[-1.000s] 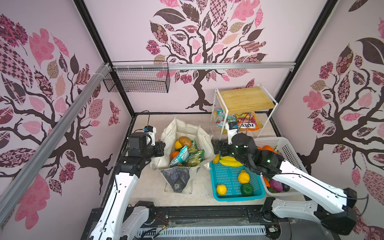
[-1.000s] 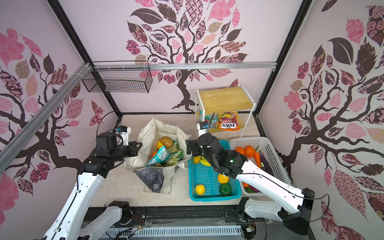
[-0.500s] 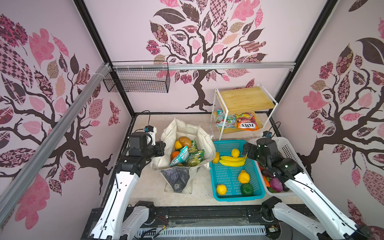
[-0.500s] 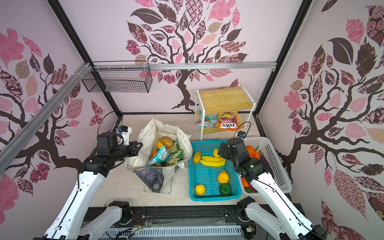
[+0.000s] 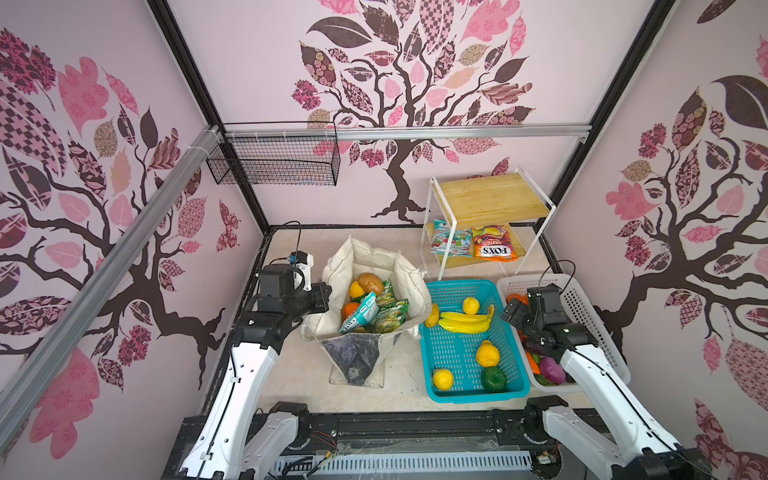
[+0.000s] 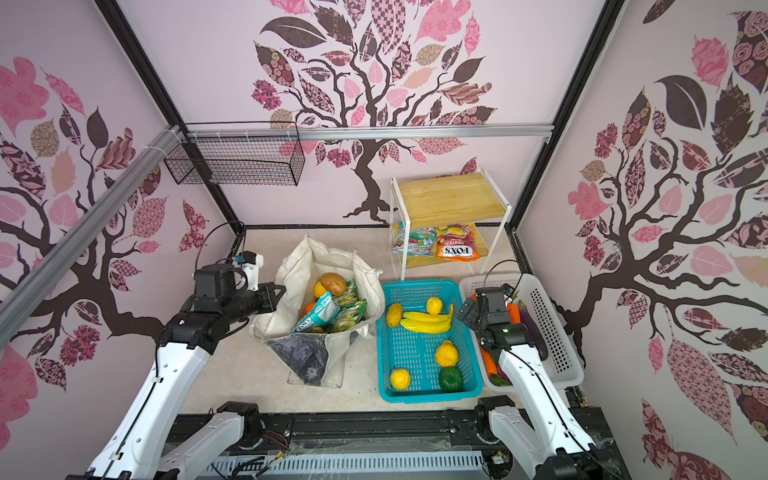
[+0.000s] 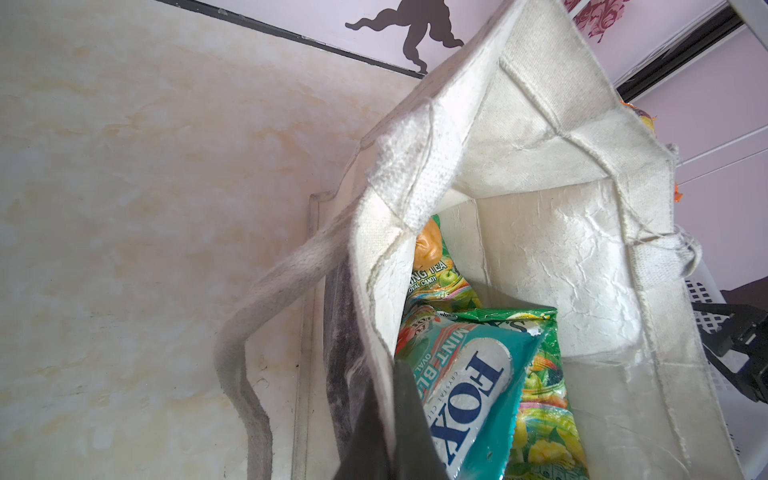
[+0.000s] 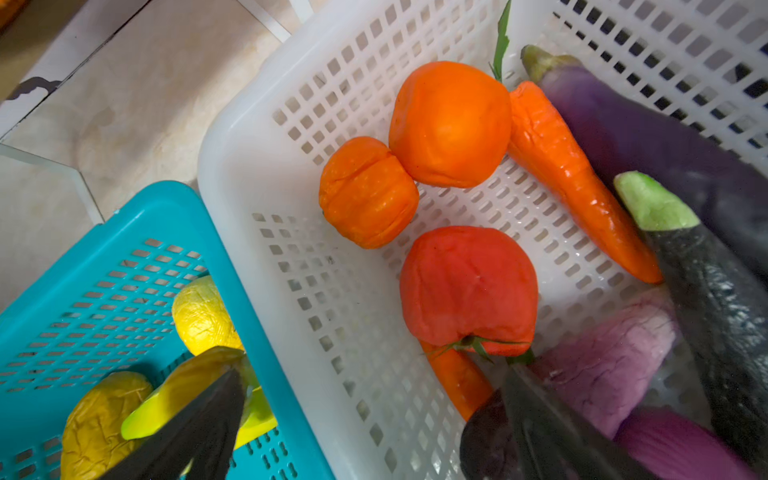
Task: Place the food into the grocery bag and tie it
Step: 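Move the right gripper out of the tote over the white vegetable basket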
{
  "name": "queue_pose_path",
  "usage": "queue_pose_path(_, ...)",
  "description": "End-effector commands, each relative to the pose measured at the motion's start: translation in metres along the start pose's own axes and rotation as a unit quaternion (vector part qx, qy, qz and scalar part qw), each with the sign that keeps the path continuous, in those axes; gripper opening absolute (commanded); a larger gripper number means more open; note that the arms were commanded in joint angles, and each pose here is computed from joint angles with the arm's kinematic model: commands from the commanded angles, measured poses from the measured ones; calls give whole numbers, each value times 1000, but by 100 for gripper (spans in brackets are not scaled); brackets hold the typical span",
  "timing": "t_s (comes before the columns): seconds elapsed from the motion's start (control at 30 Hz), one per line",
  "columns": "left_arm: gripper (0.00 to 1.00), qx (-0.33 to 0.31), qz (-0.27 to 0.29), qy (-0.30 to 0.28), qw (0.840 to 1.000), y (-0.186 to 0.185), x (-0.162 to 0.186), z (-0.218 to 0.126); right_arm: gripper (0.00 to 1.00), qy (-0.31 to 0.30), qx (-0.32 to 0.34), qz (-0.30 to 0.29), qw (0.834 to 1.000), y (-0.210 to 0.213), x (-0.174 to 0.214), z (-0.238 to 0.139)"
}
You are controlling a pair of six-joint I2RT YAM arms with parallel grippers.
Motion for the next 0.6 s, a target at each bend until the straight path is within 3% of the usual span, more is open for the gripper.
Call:
queue_pose_path(0.0, 0, 4, -4, 25, 1000, 2, 11, 8, 100, -57, 24, 25, 998, -5, -11, -1)
queue_pose_path(0.13, 0, 3, -5, 31, 1000, 2, 12, 11, 97, -116, 60, 24, 991, -17, -18, -7)
queue_pose_path(0.57, 0, 4, -11, 38, 999, 3, 13, 14, 97, -51, 108, 13, 993, -21, -8, 26)
Point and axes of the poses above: each gripper's point midway between its finger pads, its own z axis out along the fingers, its own y axis along the line the jaws close on, x = y × z, the point moved 8 cm from there along -z, back along the fingers, and after that the axes turned 5 degrees about z, right-handed, at the moved point
